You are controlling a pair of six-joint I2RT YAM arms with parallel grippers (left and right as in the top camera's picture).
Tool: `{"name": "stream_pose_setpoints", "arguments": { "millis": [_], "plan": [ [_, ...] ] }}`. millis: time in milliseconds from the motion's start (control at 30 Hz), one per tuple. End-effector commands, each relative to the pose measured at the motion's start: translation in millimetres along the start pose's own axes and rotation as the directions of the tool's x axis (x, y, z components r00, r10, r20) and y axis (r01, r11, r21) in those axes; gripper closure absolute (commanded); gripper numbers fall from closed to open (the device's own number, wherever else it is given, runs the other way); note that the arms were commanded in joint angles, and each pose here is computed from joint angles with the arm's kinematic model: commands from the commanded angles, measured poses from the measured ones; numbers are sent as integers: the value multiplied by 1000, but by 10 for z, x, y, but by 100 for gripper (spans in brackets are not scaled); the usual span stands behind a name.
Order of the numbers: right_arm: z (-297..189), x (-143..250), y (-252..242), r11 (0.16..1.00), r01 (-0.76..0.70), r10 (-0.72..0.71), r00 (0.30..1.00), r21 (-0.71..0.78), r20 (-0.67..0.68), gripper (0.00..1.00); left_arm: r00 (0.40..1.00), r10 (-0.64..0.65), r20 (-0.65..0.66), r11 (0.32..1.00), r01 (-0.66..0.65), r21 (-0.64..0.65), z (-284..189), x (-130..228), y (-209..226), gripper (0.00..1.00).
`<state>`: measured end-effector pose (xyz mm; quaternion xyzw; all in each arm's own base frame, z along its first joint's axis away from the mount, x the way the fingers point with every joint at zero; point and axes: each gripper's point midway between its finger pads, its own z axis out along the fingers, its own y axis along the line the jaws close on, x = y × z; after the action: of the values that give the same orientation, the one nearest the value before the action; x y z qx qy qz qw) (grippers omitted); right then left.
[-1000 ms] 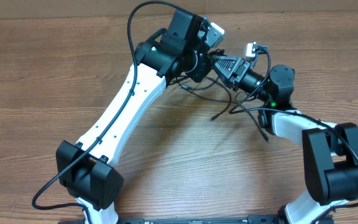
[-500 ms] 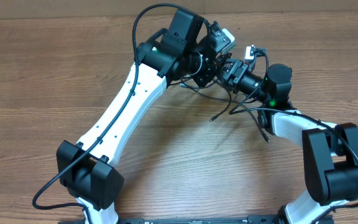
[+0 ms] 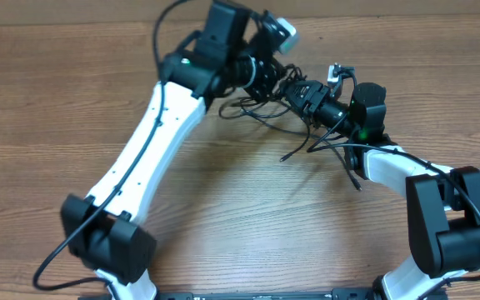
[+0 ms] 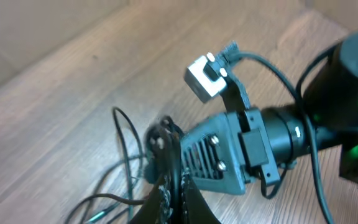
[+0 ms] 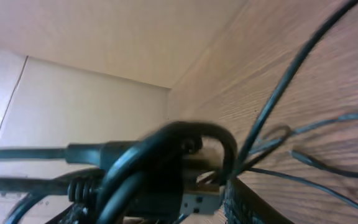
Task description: Untangle cables
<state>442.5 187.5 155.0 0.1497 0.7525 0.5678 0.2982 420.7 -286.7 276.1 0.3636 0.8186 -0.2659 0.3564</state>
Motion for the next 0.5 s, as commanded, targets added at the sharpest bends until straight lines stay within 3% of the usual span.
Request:
{"name": "stream_pose_setpoints", "arguments": {
  "millis": [0, 467],
  "plan": [
    [-21, -68, -216, 997, -1, -3, 999, 75, 49, 49, 984, -7, 178, 1000, 8, -8, -662, -473, -71, 96],
    [-25, -60, -251, 996, -6, 2, 999, 88, 47, 49, 977, -49, 209, 998, 43, 34, -934, -461, 61, 96]
  ]
}}
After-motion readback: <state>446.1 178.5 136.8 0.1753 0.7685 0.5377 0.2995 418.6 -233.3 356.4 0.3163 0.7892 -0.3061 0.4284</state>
